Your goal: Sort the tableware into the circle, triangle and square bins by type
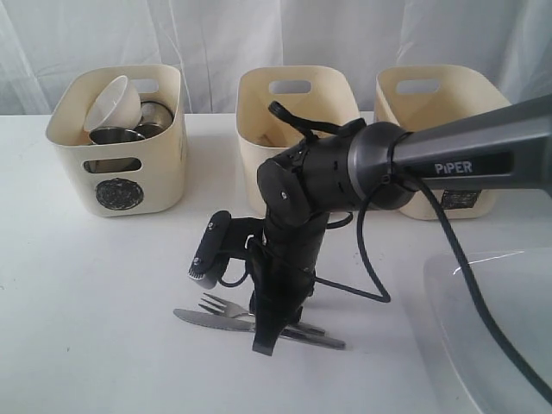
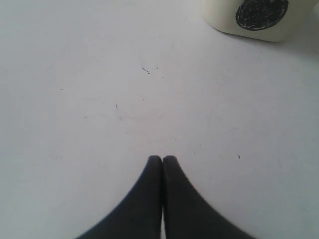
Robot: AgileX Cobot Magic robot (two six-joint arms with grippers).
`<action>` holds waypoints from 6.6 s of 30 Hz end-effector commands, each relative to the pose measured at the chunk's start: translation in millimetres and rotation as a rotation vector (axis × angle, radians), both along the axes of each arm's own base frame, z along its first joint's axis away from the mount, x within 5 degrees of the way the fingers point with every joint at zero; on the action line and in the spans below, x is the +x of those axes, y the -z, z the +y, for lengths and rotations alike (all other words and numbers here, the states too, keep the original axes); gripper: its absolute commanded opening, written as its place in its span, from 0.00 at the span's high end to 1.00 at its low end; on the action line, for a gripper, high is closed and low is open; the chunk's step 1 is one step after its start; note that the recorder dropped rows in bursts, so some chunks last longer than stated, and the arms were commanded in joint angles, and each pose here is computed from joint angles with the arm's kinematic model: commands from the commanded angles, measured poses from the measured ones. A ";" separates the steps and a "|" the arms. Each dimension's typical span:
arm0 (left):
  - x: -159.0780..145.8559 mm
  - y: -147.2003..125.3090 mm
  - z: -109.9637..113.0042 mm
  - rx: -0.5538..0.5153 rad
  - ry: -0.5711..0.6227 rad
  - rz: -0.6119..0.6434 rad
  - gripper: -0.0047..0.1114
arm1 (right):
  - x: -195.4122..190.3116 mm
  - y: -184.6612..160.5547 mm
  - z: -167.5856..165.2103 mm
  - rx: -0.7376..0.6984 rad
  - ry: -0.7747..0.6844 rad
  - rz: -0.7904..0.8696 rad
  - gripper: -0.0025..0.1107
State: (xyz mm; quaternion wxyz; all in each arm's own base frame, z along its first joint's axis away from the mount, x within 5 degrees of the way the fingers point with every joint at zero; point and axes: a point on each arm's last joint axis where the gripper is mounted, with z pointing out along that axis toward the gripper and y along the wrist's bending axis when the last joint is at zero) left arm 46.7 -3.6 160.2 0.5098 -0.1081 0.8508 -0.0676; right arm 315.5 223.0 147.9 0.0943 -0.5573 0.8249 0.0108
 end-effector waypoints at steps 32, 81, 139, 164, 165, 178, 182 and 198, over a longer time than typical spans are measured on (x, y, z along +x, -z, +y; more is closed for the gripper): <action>-2.6 6.9 -1.2 -0.016 0.004 0.057 0.96 | 8.5 -17.6 1.8 0.067 -0.021 -0.142 0.98; -2.6 6.9 -1.2 -0.016 0.004 0.057 0.96 | 122.2 -84.9 -83.4 0.628 0.415 -1.095 0.98; -2.6 6.9 -1.2 -0.016 0.004 0.057 0.96 | -2.4 11.7 -30.5 -0.019 -0.016 0.290 0.48; -2.6 6.9 -1.2 -0.016 0.004 0.057 0.96 | 20.1 86.0 -30.8 -0.292 0.127 0.033 0.57; -2.6 6.9 -1.2 -0.016 0.004 0.057 0.96 | 19.9 86.1 -30.7 -0.291 0.129 0.035 0.57; -2.6 6.9 -1.2 -0.016 0.004 0.057 0.96 | 12.0 103.2 -26.4 -0.255 0.104 0.132 0.57; -2.6 6.9 -1.2 -0.016 0.004 0.057 0.96 | 11.9 103.2 -26.3 -0.256 0.081 0.134 0.57; -2.6 6.9 -1.2 -0.016 0.004 0.057 0.96 | 10.1 0.4 -16.7 -0.089 -0.235 -0.027 0.57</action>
